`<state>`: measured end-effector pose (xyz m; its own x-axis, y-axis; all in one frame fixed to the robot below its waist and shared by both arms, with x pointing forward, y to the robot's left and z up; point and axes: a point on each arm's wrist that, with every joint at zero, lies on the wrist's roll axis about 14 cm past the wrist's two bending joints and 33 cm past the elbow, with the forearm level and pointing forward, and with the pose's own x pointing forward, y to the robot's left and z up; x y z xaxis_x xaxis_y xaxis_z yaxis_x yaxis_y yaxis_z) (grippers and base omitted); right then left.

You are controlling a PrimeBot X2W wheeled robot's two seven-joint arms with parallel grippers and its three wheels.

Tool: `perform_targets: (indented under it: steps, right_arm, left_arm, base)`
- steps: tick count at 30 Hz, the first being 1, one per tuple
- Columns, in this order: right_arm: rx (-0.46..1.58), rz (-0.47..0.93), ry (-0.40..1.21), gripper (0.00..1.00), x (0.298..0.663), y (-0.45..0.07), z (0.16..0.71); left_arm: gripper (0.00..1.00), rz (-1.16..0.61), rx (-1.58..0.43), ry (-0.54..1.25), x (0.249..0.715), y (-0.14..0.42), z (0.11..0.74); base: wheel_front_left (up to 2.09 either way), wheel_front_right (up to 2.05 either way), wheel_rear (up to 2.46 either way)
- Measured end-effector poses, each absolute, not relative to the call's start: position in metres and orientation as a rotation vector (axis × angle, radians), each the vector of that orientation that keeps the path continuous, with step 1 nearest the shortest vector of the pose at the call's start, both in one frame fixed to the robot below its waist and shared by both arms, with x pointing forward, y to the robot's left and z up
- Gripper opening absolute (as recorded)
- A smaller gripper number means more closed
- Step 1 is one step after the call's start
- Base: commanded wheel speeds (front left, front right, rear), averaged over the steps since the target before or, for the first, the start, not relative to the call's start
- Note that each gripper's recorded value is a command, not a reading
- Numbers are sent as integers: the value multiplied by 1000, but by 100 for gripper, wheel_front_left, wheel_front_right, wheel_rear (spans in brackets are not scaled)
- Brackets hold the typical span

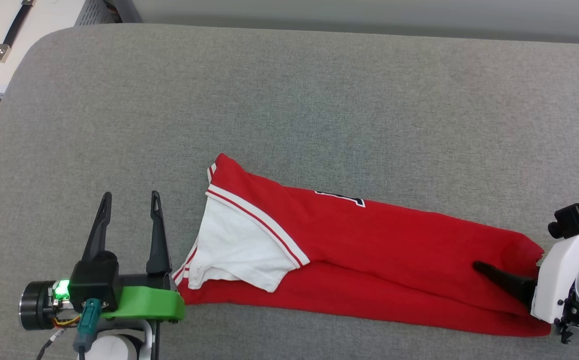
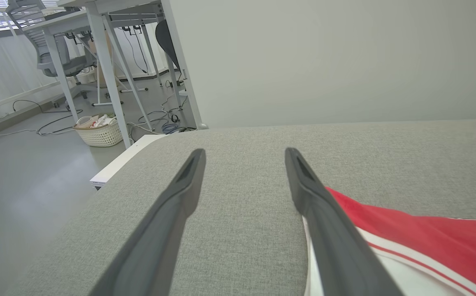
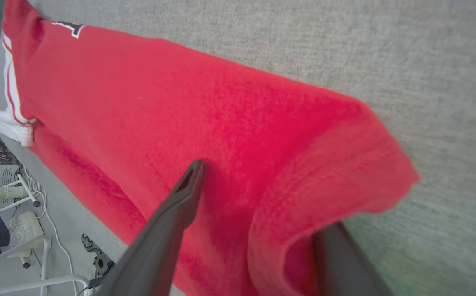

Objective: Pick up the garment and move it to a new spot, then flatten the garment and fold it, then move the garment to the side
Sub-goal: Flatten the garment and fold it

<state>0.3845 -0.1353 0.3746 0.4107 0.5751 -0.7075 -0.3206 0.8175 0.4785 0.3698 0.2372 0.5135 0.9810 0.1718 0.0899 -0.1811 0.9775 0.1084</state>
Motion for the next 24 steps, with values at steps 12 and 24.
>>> perform_targets:
  steps: [12, 24]
  right_arm:
    - [266, 512, 970, 0, 374, -162, 379]
    - [158, 238, 931, 0, 380, -271, 399]
  left_arm:
    - [100, 179, 155, -88, 358, 236, 515]
    - [100, 167, 153, -107, 346, 231, 521]
  base:
    - [0, 0, 0]
    - [0, 0, 0]
